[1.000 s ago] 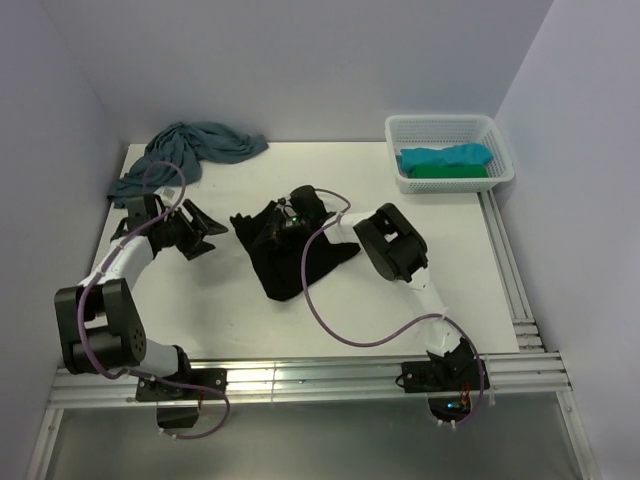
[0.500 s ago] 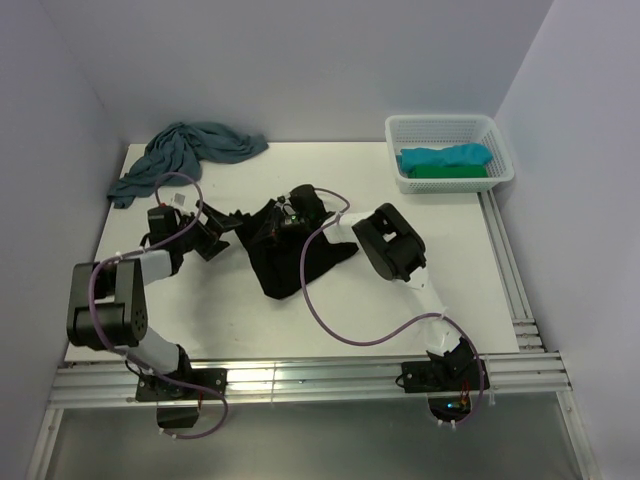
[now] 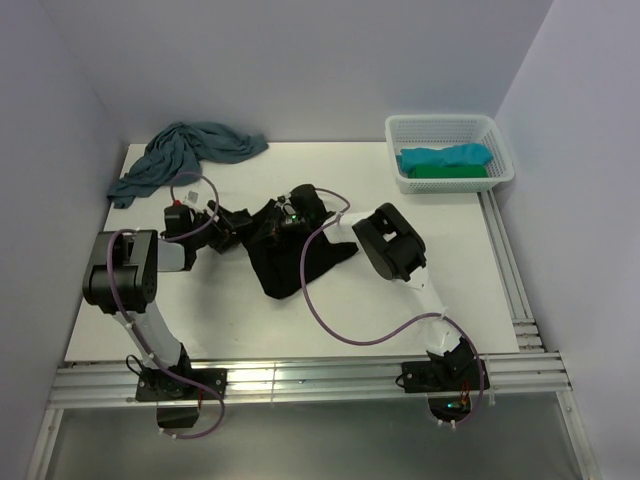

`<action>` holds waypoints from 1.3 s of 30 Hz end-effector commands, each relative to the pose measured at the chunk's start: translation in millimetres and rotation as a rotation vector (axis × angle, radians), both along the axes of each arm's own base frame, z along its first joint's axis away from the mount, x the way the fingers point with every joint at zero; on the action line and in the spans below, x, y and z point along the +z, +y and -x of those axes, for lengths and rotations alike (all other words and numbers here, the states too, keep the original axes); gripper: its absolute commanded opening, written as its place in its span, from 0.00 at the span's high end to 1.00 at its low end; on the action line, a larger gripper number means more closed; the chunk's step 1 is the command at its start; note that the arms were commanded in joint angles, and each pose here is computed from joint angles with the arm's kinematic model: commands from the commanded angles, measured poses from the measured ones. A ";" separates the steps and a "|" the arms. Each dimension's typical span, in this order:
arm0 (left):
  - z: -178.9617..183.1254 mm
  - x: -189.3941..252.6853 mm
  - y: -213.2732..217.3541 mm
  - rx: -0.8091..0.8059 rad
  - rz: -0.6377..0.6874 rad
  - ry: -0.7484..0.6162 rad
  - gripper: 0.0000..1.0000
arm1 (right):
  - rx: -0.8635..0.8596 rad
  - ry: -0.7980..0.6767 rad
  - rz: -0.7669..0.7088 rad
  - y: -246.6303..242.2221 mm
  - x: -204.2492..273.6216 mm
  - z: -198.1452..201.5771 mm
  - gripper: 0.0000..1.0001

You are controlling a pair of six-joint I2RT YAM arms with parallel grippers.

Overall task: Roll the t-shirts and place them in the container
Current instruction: Roll the tshirt

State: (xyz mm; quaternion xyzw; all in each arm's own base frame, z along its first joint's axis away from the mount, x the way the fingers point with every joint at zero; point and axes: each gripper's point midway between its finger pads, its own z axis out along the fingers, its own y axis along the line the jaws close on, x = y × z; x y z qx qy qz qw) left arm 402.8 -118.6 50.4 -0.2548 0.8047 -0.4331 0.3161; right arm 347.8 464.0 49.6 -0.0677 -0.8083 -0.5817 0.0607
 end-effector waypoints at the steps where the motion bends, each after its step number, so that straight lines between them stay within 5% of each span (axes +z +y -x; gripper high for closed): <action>1: -15.8 1.1 -2.1 0.008 -0.023 -0.044 0.26 | -0.025 0.240 0.131 -15.8 -53.9 16.6 1.00; 4: -16.9 -6.6 -8.3 0.001 -0.043 -0.015 0.51 | -0.020 0.239 0.134 -15.7 -54.9 17.9 1.00; 9: -22.4 -7.2 -10.9 0.007 -0.032 -0.019 0.66 | -0.011 0.236 0.131 -15.4 -53.9 18.5 0.97; 11: -22.3 -10.8 -12.5 0.006 -0.042 -0.009 0.75 | -0.003 0.218 0.134 -15.6 -51.4 18.4 0.89; 13: -23.3 -16.4 -11.7 0.012 -0.051 0.020 0.79 | 0.005 0.184 0.132 -16.3 -46.1 18.5 0.67; 14: -24.0 -17.6 -11.5 0.012 -0.054 0.030 0.79 | 0.007 0.172 0.133 -16.9 -43.1 18.7 0.52; 17: -26.6 -20.8 -7.0 0.032 -0.085 0.067 0.79 | 0.021 0.113 0.149 -18.7 -34.5 19.1 0.35; 39: -30.5 -12.2 -7.6 0.021 -0.162 0.116 0.77 | 0.107 -0.311 0.483 -68.0 27.6 13.2 0.23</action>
